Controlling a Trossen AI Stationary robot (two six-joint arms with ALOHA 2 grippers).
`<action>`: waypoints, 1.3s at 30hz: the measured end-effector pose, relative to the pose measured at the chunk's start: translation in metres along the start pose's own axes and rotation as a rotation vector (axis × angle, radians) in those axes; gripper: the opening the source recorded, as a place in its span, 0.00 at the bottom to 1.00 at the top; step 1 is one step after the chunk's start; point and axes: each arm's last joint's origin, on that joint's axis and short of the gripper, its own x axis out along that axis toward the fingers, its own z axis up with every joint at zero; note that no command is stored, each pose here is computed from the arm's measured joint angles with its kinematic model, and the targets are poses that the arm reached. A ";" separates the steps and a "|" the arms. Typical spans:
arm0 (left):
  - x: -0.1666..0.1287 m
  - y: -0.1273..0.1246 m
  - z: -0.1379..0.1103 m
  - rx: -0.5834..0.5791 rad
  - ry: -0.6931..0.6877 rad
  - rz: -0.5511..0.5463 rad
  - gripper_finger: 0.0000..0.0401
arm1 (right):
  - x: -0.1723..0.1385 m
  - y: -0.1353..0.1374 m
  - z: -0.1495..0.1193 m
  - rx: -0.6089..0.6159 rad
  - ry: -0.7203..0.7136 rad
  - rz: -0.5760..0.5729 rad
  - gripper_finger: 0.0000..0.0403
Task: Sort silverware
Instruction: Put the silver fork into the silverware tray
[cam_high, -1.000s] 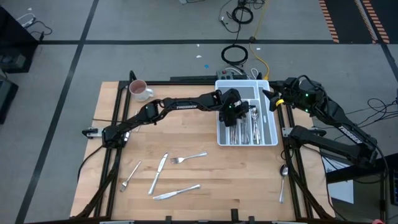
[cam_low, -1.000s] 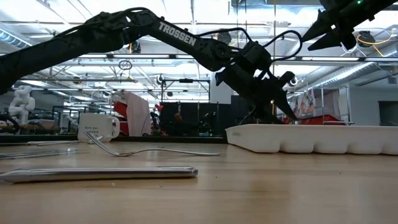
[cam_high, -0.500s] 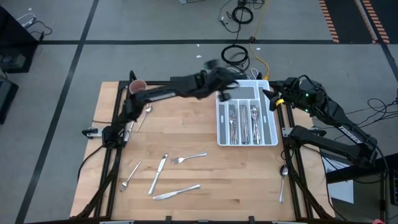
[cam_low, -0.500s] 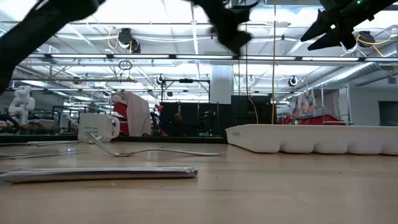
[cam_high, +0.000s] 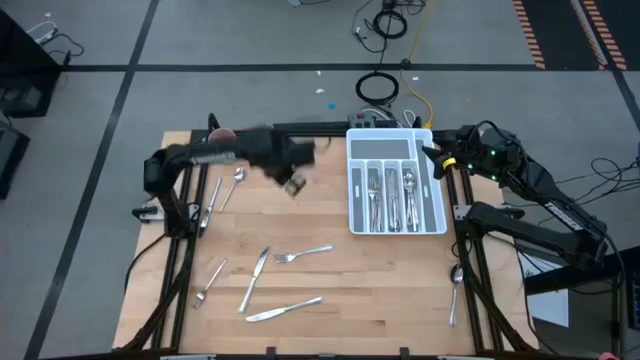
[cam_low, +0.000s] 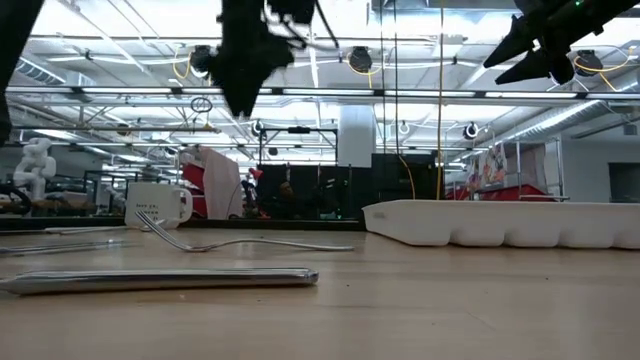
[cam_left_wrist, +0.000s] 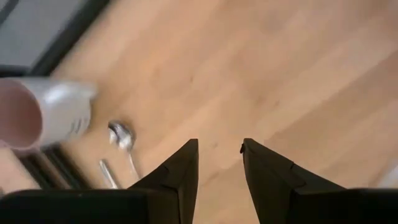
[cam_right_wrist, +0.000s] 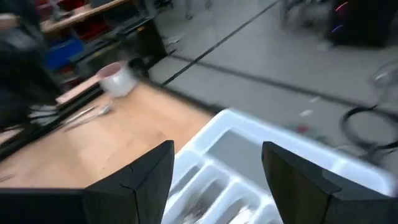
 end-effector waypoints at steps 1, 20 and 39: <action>0.009 -0.008 -0.012 0.015 0.014 0.016 0.32 | 0.002 0.001 -0.001 0.014 0.026 0.033 0.58; 0.027 -0.090 -0.142 -0.406 0.195 -0.189 0.32 | 0.079 0.051 -0.024 -0.066 0.380 0.370 0.58; 0.063 -0.107 -0.194 -0.886 0.104 -0.182 0.32 | 0.097 0.061 -0.037 -0.103 0.463 0.375 0.58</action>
